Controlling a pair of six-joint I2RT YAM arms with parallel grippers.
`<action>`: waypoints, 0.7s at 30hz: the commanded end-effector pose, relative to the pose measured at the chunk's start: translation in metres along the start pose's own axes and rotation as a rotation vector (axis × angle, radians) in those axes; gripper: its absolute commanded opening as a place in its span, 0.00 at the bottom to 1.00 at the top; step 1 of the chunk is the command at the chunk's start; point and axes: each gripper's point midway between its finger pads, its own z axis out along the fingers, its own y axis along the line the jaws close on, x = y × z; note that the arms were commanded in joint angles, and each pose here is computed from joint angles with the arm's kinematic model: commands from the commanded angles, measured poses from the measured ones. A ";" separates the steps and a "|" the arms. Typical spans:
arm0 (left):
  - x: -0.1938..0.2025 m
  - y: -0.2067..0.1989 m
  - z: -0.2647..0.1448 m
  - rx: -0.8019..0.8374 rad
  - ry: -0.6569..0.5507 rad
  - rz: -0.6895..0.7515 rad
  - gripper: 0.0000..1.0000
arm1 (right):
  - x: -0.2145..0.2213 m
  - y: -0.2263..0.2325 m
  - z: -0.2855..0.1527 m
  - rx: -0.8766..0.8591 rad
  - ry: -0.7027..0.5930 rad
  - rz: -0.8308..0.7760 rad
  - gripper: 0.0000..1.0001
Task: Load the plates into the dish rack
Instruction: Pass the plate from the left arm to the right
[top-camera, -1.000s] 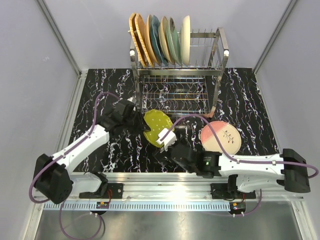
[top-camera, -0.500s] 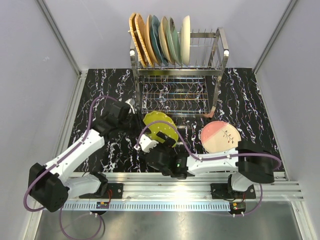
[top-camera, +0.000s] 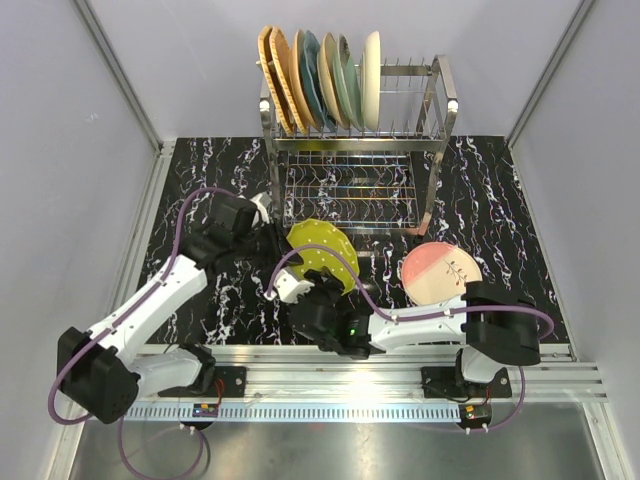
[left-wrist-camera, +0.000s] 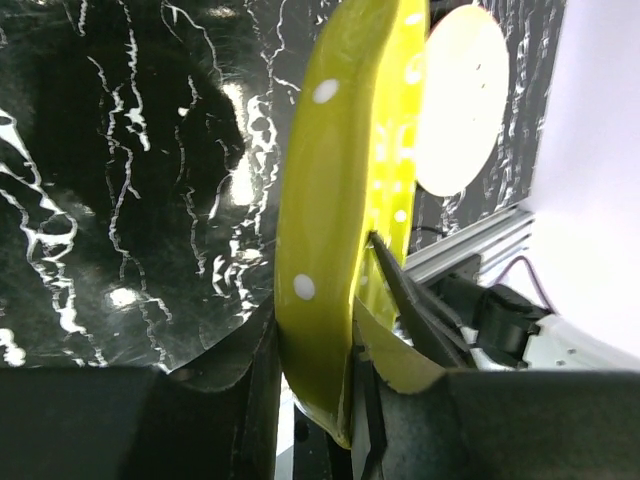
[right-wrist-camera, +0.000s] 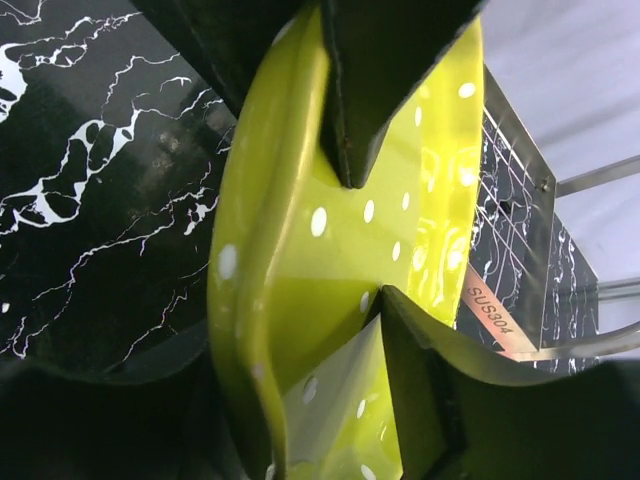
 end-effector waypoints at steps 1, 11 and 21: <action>-0.012 -0.036 -0.013 0.162 0.002 0.075 0.00 | -0.004 -0.016 0.002 0.101 -0.001 0.074 0.50; -0.022 -0.030 -0.007 0.197 0.042 0.064 0.24 | -0.030 -0.017 -0.008 0.104 -0.063 0.159 0.04; -0.030 -0.034 -0.010 0.234 0.025 0.083 0.48 | -0.050 -0.017 -0.016 0.036 -0.104 0.280 0.00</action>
